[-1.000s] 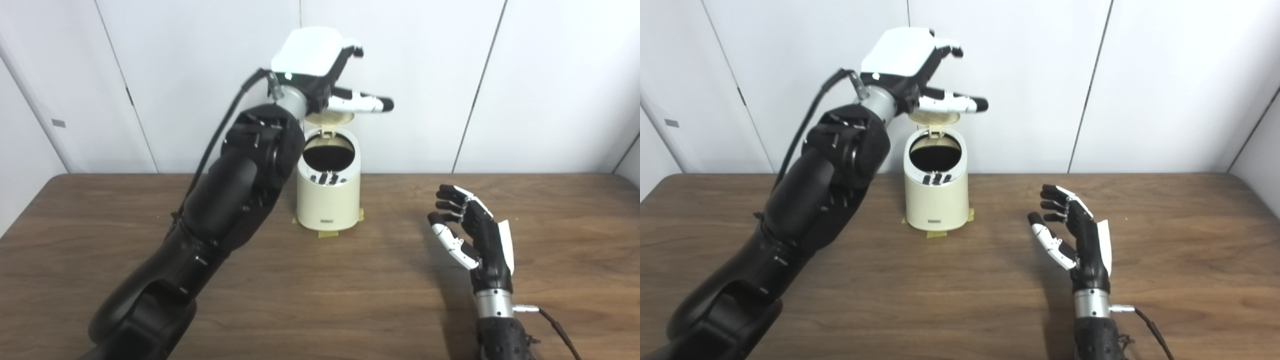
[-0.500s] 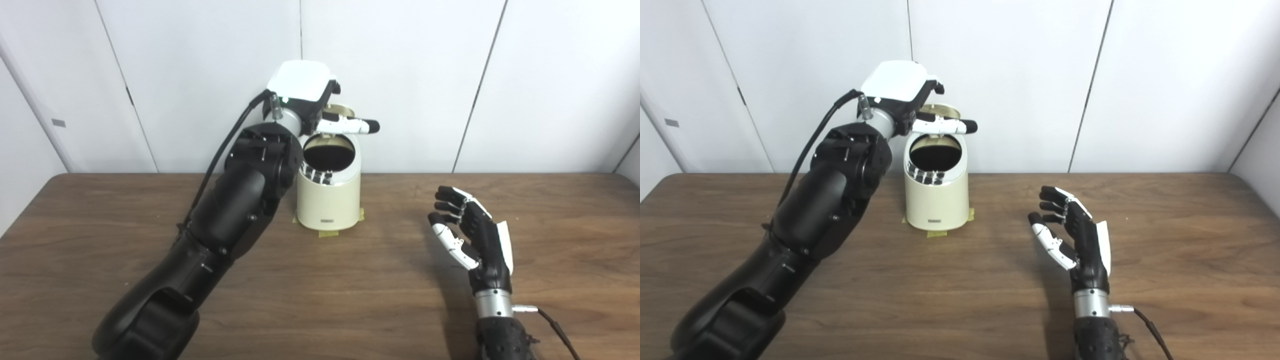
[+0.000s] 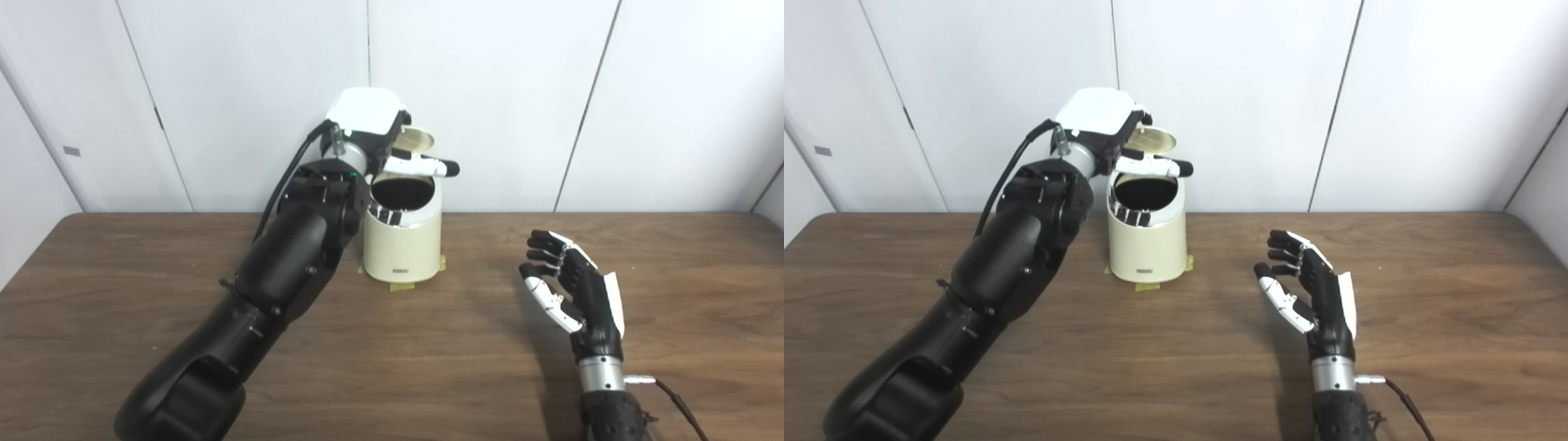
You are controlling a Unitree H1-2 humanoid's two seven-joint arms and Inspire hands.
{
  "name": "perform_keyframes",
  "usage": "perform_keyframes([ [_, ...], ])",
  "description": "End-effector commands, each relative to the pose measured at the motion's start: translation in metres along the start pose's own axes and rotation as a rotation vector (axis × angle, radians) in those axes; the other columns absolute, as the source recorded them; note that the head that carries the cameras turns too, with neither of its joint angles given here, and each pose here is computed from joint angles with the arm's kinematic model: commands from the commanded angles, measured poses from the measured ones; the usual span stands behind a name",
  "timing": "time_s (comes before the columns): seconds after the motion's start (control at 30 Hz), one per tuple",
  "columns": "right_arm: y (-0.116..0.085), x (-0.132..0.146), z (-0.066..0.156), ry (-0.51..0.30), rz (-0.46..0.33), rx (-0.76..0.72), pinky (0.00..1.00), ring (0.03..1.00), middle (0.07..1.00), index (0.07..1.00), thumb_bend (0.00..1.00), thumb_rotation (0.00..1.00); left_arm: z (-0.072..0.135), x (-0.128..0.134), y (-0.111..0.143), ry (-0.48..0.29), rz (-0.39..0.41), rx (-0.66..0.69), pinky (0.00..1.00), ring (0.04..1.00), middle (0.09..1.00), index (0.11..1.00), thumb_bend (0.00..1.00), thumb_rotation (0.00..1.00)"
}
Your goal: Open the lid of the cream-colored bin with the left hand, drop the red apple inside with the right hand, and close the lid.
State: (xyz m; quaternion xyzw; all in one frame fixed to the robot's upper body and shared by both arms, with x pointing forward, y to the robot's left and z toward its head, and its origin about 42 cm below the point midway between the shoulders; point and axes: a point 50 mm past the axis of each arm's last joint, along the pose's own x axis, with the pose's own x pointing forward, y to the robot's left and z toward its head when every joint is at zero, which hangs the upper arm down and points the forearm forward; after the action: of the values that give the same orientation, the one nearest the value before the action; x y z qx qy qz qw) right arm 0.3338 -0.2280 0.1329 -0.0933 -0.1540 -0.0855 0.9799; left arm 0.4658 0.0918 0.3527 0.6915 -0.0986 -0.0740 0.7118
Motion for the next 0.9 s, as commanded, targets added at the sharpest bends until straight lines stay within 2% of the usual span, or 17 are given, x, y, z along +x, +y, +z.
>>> perform_keyframes([
  [0.0, 0.004, 0.010, 0.016, -0.069, -0.011, 0.013, 0.61, 0.696, 0.718, 0.708, 0.26, 0.40, 0.001, 0.003, 0.024, -0.013, 0.086, 0.022, 1.00, 1.000, 0.921, 0.835, 1.00, 0.98],
  [0.43, 0.007, 0.011, 0.016, -0.072, -0.003, 0.013, 0.60, 0.693, 0.714, 0.703, 0.27, 0.41, 0.011, -0.023, 0.014, -0.087, 0.079, 0.055, 1.00, 0.980, 0.863, 0.808, 0.99, 0.97],
  [0.73, 0.009, 0.011, 0.017, -0.073, 0.004, -0.013, 0.59, 0.689, 0.712, 0.700, 0.27, 0.44, 0.012, -0.039, -0.004, -0.117, 0.058, 0.129, 1.00, 0.970, 0.842, 0.822, 1.00, 1.00],
  [0.87, 0.010, 0.010, 0.017, -0.070, 0.002, 0.000, 0.60, 0.695, 0.715, 0.701, 0.27, 0.42, 0.009, -0.040, -0.018, -0.114, 0.026, 0.172, 1.00, 0.977, 0.846, 0.824, 1.00, 0.97],
])
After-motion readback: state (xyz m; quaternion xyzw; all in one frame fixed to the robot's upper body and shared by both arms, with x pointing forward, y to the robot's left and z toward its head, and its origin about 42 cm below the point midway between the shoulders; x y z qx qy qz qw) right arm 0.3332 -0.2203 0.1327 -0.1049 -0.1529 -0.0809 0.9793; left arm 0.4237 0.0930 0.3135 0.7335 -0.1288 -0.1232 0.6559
